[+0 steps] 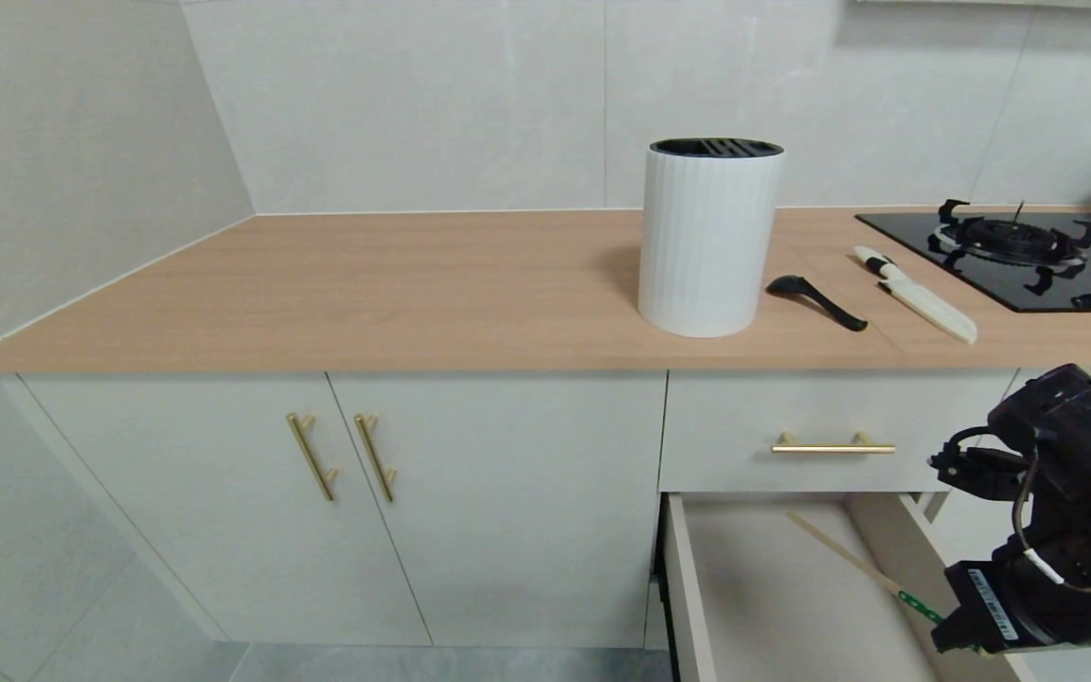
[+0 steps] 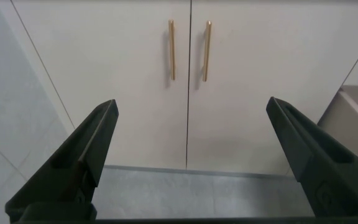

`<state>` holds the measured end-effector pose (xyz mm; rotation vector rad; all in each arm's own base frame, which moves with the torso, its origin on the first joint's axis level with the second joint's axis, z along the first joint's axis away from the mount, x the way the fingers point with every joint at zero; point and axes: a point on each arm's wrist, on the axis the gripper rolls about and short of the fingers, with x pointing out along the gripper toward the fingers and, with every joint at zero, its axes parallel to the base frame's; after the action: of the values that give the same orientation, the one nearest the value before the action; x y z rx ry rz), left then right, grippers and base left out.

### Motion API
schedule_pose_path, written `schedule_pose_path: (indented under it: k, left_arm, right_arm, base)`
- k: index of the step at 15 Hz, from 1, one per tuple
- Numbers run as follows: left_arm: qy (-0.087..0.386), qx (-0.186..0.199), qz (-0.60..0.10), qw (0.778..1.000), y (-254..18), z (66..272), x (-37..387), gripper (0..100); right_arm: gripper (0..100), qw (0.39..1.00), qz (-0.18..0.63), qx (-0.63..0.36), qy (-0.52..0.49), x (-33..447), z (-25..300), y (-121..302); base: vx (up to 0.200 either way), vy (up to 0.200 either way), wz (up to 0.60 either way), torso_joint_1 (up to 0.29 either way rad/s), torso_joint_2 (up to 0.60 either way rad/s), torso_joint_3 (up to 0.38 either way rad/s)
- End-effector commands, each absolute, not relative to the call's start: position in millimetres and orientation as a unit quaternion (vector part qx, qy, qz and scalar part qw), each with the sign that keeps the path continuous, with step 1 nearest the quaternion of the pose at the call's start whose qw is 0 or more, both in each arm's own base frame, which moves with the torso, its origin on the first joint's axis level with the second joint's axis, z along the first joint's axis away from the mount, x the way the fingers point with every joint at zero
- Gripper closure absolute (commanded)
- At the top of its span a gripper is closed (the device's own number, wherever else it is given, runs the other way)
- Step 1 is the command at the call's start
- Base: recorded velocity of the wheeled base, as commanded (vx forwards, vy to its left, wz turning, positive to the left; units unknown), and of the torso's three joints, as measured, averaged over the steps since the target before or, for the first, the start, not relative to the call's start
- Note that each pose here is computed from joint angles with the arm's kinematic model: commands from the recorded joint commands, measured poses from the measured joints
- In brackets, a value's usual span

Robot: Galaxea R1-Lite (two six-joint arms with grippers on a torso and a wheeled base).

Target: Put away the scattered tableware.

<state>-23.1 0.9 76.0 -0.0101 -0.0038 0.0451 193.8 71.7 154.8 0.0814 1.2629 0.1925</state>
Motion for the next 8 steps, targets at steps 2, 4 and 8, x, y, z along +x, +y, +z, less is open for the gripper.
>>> schedule_pose_path:
  k: [2, 4, 8]
  left_arm:
    - [-0.001, -0.005, 0.023, 1.0, 0.9, 75.9, -22.9, 0]
    - [-0.001, -0.005, 0.023, 1.0, 0.9, 75.9, -22.9, 0]
    - [-0.001, -0.005, 0.023, 1.0, 0.9, 75.9, -22.9, 0]
  right_arm:
    - [100, 0.795, 0.096, 0.026, 0.598, 202.4, 144.7, 81.3]
    - [100, 0.796, 0.097, 0.025, 0.597, 206.1, 141.3, 83.4]
    - [100, 0.805, 0.097, 0.023, 0.585, 215.0, 137.5, 86.7]
  base:
    - [0.0, 0.0, 0.0, -0.107, 0.41, 0.281]
    - [0.0, 0.0, 0.0, -0.112, 0.45, 0.327]
    - [0.0, 0.0, 0.0, -0.084, 0.44, 0.356]
